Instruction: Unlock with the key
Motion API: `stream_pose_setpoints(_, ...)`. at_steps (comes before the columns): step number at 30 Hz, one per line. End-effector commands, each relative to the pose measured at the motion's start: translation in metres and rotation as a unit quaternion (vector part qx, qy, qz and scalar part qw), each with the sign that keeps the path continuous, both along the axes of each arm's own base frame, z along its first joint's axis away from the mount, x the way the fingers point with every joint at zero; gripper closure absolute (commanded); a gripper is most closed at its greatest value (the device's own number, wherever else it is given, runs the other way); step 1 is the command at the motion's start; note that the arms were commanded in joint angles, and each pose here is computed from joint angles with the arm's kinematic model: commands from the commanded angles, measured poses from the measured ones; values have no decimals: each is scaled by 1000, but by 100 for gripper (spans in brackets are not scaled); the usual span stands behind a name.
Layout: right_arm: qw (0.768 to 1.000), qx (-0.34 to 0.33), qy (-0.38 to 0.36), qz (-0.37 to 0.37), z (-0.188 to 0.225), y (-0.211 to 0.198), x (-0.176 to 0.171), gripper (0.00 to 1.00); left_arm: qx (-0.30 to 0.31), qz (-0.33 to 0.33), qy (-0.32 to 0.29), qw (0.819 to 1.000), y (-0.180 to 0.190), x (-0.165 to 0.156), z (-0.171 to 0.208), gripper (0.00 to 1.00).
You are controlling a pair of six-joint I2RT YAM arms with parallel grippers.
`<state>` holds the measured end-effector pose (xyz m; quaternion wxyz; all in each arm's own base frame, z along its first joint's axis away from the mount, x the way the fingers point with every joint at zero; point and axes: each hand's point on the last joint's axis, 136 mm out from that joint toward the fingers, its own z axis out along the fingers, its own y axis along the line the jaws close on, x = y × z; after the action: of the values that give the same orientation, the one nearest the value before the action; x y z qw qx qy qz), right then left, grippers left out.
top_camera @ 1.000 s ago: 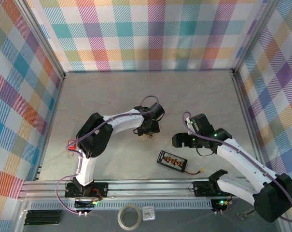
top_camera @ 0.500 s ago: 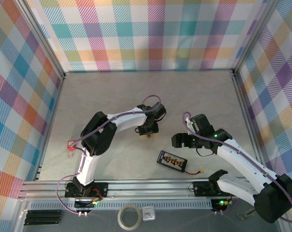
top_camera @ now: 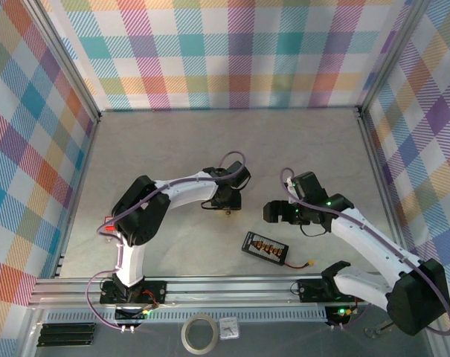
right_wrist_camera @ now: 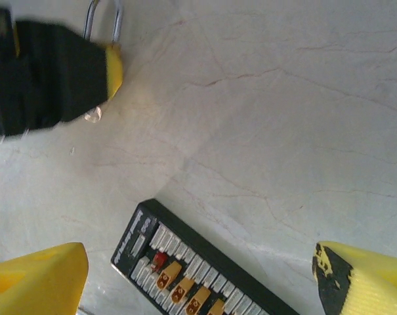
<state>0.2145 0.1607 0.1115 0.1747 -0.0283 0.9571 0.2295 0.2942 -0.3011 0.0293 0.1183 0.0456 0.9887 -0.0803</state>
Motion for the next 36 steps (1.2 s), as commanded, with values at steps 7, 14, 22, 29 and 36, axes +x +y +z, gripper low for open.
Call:
stream_pose_setpoints(7, 982, 184, 10, -32, 39, 39, 44, 15, -94, -193, -81, 973, -42, -42, 81, 77)
stream_pose_setpoints(14, 974, 226, 29, -15, 33, 57, 52, 31, -134, -230, -98, 959, -58, -57, 101, 85)
stream_pose_setpoints(22, 975, 217, 41, -18, 21, 55, 48, 51, -146, -242, -103, 954, -67, -62, 105, 89)
stream_pose_setpoints(29, 976, 211, 57, -25, 9, 55, 47, 61, -152, -243, -104, 952, -70, -62, 107, 91)
stream_pose_setpoints(36, 977, 202, 67, -14, 3, 62, 44, 66, -161, -249, -106, 949, -73, -64, 111, 92)
